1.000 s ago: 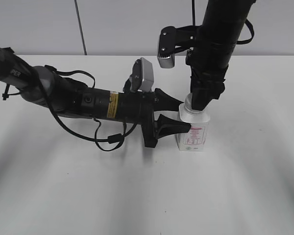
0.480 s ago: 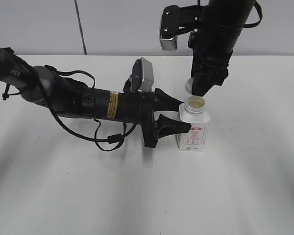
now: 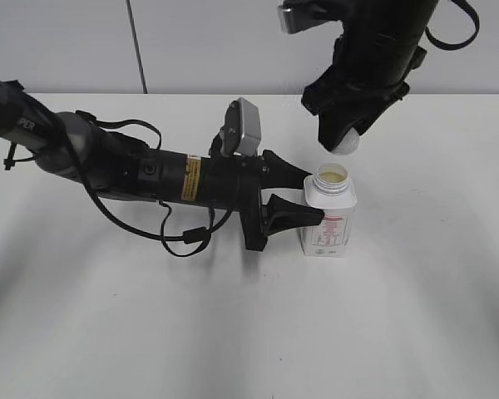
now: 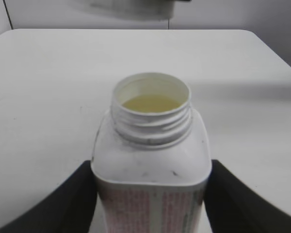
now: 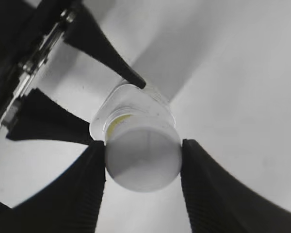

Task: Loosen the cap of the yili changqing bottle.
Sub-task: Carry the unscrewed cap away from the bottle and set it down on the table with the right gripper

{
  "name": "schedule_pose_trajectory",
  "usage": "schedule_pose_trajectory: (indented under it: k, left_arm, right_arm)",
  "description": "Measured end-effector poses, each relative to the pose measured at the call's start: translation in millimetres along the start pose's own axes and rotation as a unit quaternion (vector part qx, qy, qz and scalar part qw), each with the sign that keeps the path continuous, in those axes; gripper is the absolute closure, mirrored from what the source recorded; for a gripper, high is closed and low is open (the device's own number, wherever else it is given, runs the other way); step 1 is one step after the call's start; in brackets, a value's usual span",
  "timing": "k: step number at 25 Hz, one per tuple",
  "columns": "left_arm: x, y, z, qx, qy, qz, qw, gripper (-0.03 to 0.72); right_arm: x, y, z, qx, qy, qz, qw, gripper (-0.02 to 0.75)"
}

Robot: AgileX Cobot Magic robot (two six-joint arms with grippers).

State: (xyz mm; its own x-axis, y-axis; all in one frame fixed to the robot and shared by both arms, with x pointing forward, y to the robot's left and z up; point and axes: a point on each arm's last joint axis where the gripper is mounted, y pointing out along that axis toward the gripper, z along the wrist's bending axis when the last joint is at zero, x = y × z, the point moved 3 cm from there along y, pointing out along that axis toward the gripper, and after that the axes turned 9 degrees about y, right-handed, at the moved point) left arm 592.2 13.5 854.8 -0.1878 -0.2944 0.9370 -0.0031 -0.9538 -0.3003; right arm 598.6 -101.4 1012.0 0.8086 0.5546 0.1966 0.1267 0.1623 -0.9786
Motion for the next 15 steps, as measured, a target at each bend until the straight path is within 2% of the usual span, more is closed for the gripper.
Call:
schedule_pose_trajectory:
  k: [2, 4, 10, 15]
  left_arm:
    - [0.0, 0.0, 0.0, 0.0, 0.0, 0.0, 1.0, 0.272]
    - [0.0, 0.0, 0.0, 0.0, 0.0, 0.0, 1.0, 0.272]
    - [0.0, 0.0, 0.0, 0.0, 0.0, 0.0, 1.0, 0.272]
    - [0.0, 0.0, 0.0, 0.0, 0.0, 0.0, 1.0, 0.272]
  right_arm:
    - [-0.4, 0.0, -2.5, -0.011, 0.089, 0.001, 0.996, 0.356]
    - [-0.8, -0.1, -5.1, -0.02, 0.144, 0.0, 0.989, 0.356]
    - [-1.8, -0.8, -13.8, -0.024, 0.181, -0.001, 0.983, 0.356]
    - [-9.6, -3.6, -50.6, -0.033, 0.224, -0.003, 0.974, 0.356]
